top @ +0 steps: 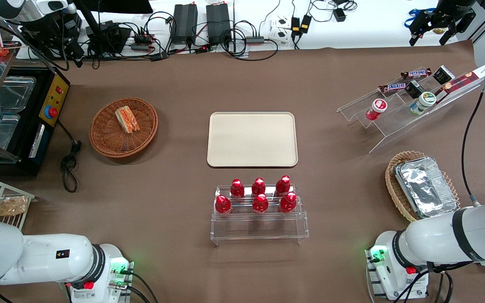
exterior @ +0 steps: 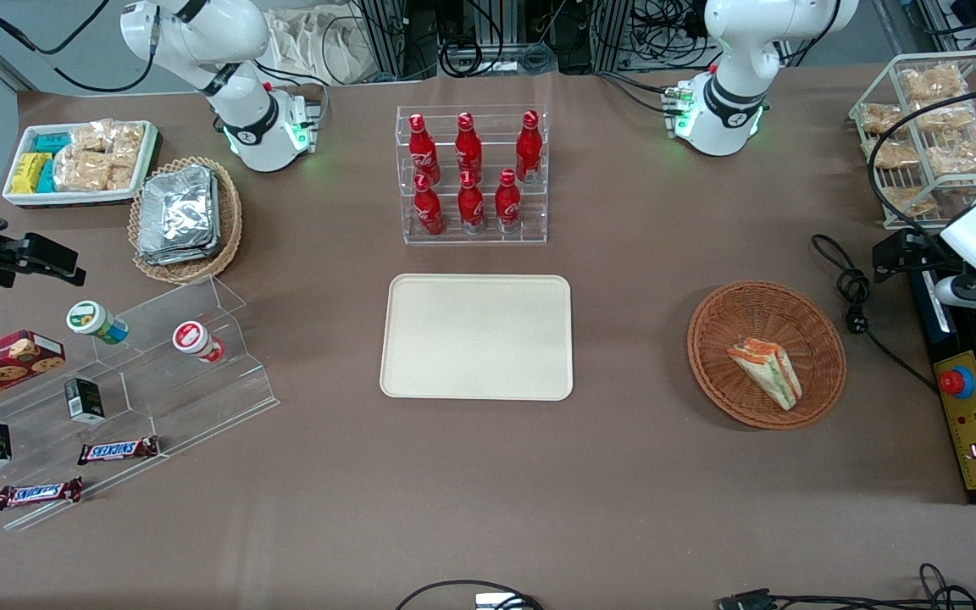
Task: Place sandwich from basket to tray
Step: 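Lower the open left gripper over the sandwich in the wicker basket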
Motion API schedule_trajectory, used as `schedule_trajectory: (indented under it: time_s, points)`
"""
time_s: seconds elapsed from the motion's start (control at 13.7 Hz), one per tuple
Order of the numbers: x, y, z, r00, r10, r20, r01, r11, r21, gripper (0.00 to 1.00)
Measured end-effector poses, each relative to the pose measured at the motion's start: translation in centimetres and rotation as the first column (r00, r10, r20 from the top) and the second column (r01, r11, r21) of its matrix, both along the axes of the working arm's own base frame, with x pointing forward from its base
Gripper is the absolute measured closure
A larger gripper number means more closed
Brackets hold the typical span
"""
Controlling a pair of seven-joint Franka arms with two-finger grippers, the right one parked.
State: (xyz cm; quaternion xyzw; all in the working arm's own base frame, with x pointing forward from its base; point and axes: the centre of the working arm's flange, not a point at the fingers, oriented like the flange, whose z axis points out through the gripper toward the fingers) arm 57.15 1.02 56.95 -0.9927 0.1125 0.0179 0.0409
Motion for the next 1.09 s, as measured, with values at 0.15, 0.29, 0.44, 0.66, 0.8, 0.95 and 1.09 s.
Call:
schedule_trajectory:
  time_s: [0.15,0.29,0.44,0.66,0.8,0.95,1.09]
  points:
    - [0.0,0.0,0.0,1.0,0.004,0.0,-0.004,1.0,-0.008,0.0]
    - [0.0,0.0,0.2,1.0,0.005,0.002,-0.005,1.0,-0.009,0.0]
    - [-0.1,0.0,0.1,0.999,0.013,-0.032,-0.013,1.0,-0.009,0.0]
    - [0.1,0.1,-1.6,0.975,0.213,-0.063,-0.213,0.977,0.009,0.0]
    - [0.5,-0.2,-3.5,0.911,0.407,-0.067,-0.407,0.913,0.016,0.0]
    - [1.3,-0.7,-6.0,0.822,0.567,-0.059,-0.569,0.822,-0.034,0.0]
    - [1.7,-0.7,-9.8,0.733,0.679,-0.033,-0.68,0.731,-0.066,0.0]
